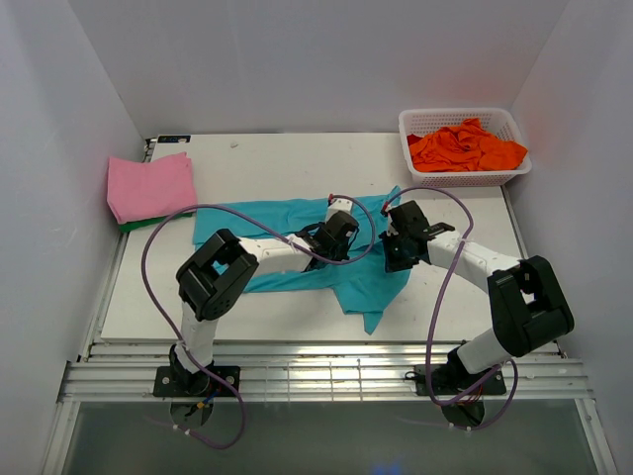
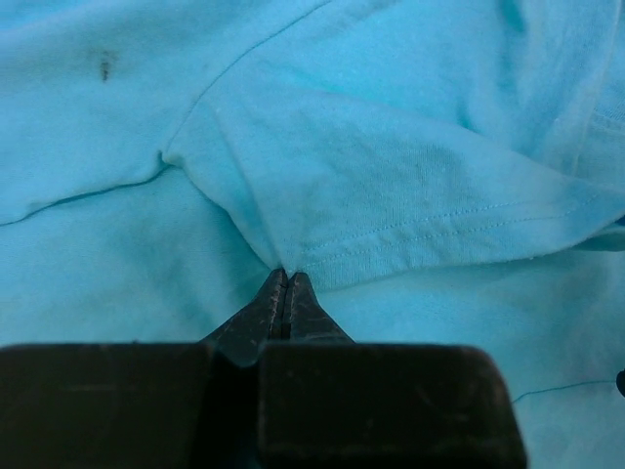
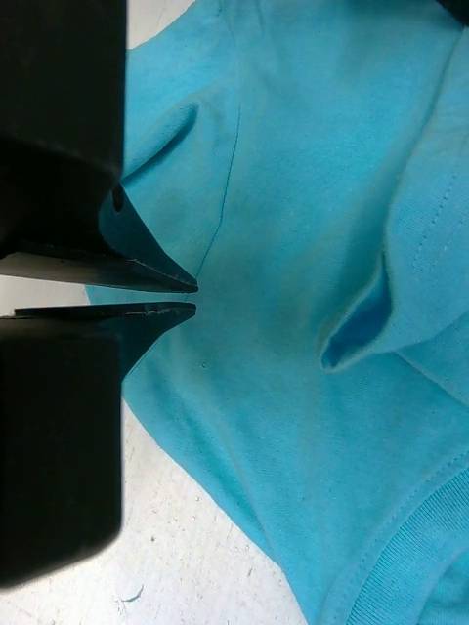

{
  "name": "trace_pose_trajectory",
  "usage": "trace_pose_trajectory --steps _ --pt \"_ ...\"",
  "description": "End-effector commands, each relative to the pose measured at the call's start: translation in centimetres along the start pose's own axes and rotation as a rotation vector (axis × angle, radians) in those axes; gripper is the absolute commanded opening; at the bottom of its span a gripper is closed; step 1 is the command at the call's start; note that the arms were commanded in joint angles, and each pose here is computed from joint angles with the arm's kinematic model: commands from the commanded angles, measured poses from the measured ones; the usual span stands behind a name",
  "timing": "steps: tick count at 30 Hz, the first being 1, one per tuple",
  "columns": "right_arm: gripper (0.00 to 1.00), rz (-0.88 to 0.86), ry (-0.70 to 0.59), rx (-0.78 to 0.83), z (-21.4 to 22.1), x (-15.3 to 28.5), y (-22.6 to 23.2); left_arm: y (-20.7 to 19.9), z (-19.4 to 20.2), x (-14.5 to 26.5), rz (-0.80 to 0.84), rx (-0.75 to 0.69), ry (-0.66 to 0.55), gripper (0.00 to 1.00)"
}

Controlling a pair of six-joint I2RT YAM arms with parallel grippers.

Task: Fold and stack the t-shirts
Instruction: Fold the tshirt

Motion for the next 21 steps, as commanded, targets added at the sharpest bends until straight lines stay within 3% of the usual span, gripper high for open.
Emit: trace_pose_trajectory --steps 1,21 --pt "0.15 -0.001 -0.017 0.0 -0.2 -0.1 0.1 0.3 -2.5 2.6 -0.015 0.008 -0.074 0.0" --pt "0.15 -0.031 -0.013 -0.01 -0.1 0.3 0.4 1.8 -1.3 4.3 -0.058 0.007 -0.06 0.0"
Point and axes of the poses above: each gripper's point midway between its finger pads, its own x axis back along the fingers, its own y axis along the line the jaws close on, z = x × y, the point moved 10 cm from there along x, back along the fingers, and after that the axes turned 7 degrees about -x, right-handed, at the moved point
